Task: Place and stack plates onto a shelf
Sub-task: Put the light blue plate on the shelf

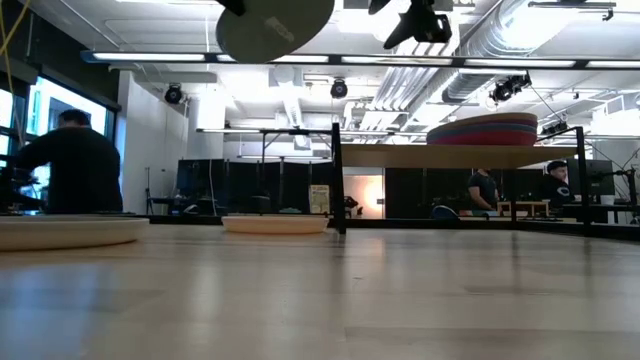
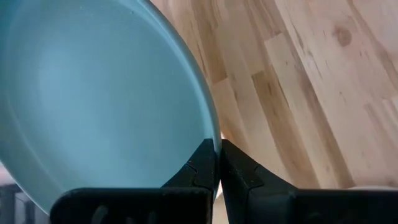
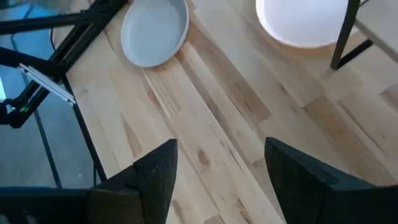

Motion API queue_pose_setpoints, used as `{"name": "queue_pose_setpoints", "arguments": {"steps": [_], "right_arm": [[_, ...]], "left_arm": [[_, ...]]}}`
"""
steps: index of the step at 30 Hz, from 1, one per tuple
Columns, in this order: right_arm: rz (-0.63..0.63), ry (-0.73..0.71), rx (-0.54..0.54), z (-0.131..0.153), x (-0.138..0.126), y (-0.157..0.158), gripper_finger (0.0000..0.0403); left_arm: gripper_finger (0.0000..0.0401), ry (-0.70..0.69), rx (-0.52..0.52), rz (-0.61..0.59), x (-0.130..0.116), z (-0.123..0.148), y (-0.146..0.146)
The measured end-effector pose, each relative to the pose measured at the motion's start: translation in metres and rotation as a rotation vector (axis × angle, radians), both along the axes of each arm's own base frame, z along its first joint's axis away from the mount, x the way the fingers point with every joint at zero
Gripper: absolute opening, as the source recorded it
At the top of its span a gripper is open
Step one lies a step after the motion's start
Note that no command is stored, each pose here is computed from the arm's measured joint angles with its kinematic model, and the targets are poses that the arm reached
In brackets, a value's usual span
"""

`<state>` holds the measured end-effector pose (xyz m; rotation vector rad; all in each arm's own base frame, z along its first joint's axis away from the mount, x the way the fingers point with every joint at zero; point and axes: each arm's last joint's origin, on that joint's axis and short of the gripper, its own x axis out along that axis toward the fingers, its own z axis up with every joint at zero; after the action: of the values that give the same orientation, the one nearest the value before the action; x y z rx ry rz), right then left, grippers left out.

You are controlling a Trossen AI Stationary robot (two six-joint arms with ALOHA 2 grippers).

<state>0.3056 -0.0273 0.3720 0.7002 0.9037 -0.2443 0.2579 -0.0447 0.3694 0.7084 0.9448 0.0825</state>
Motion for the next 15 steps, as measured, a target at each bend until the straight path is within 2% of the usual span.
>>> {"name": "queue_pose_setpoints", "arguments": {"steps": [3, 8, 11, 15], "right_arm": [[-0.018, -0.026, -0.033, -0.001, 0.005, -0.004, 0.0222], [-0.105, -0.006, 0.027, -0.004, 0.006, -0.011, 0.0222], [-0.120, -0.007, 0.019, -0.005, 0.008, -0.012, 0.0222], [-0.123, -0.027, 0.048, -0.004, 0.010, -0.008, 0.0222]], "left_arm": [[0.0001, 0.026, 0.042, -0.050, 0.000, 0.000, 0.000], [0.0001, 0.071, 0.163, -0.108, 0.000, 0.000, 0.002], [0.0001, 0.124, 0.224, -0.114, -0.003, -0.001, 0.005], [0.0001, 0.231, 0.240, -0.088, -0.011, -0.006, 0.012]]}}
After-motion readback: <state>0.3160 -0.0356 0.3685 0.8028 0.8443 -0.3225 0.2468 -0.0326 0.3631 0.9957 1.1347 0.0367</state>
